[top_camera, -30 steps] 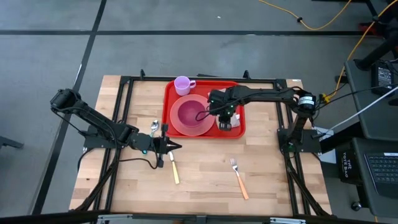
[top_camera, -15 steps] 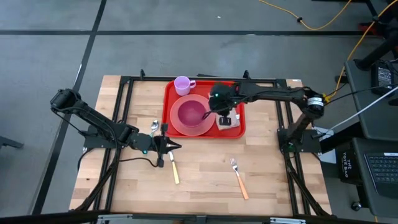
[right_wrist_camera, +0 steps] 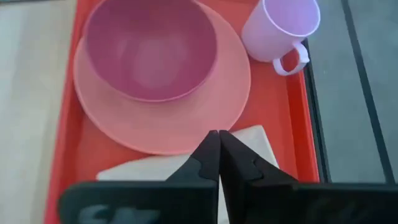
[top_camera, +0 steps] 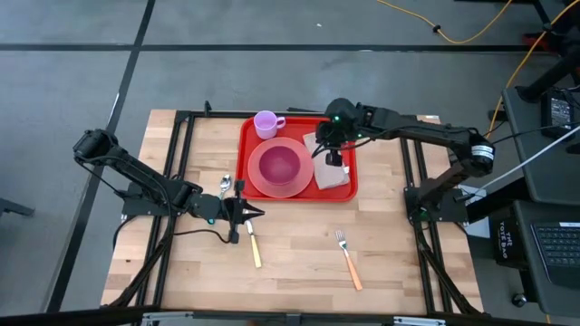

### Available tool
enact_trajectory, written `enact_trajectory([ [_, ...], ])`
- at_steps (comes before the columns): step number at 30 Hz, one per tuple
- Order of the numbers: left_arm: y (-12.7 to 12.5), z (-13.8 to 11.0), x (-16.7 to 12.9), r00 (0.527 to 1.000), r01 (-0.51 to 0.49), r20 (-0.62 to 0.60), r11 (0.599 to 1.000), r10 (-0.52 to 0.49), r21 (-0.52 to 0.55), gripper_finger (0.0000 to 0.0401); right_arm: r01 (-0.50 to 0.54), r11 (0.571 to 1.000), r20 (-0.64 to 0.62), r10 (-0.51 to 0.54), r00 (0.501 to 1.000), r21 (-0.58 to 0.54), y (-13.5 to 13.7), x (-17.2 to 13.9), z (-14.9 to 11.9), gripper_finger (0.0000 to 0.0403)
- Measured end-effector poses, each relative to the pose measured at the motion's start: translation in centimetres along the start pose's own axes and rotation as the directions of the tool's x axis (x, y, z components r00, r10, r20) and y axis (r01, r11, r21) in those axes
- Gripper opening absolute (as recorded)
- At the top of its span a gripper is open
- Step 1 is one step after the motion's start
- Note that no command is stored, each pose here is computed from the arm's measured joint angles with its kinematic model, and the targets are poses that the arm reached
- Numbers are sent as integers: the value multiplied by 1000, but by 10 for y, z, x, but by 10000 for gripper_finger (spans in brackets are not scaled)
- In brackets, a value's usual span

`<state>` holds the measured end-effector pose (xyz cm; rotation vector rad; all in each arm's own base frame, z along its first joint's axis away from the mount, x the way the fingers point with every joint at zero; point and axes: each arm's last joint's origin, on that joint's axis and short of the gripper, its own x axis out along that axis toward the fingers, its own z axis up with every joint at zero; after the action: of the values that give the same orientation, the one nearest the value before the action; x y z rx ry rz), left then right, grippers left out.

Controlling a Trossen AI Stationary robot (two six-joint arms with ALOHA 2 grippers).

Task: Set up tray
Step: Put the brown napkin on the red serving tray to the right of the pink plate

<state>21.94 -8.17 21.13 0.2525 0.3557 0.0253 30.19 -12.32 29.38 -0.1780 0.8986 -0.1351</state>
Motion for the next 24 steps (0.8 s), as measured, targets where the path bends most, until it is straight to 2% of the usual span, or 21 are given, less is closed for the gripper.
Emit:
enact_trajectory([
  [9, 0, -2, 0, 1000, 1, -18, 1000, -1, 9, 12, 52, 998, 43, -54, 998, 39, -28, 6, -28, 5],
  [15, 0, -2, 0, 1000, 1, -24, 1000, 0, 12, 5, 9, 998, 80, -14, 997, 61, -40, 4, -33, 7],
  [24, 0, -2, 0, 1000, 0, -24, 1000, 1, 12, 3, 19, 999, 78, -23, 997, 50, -45, 3, -36, 3],
])
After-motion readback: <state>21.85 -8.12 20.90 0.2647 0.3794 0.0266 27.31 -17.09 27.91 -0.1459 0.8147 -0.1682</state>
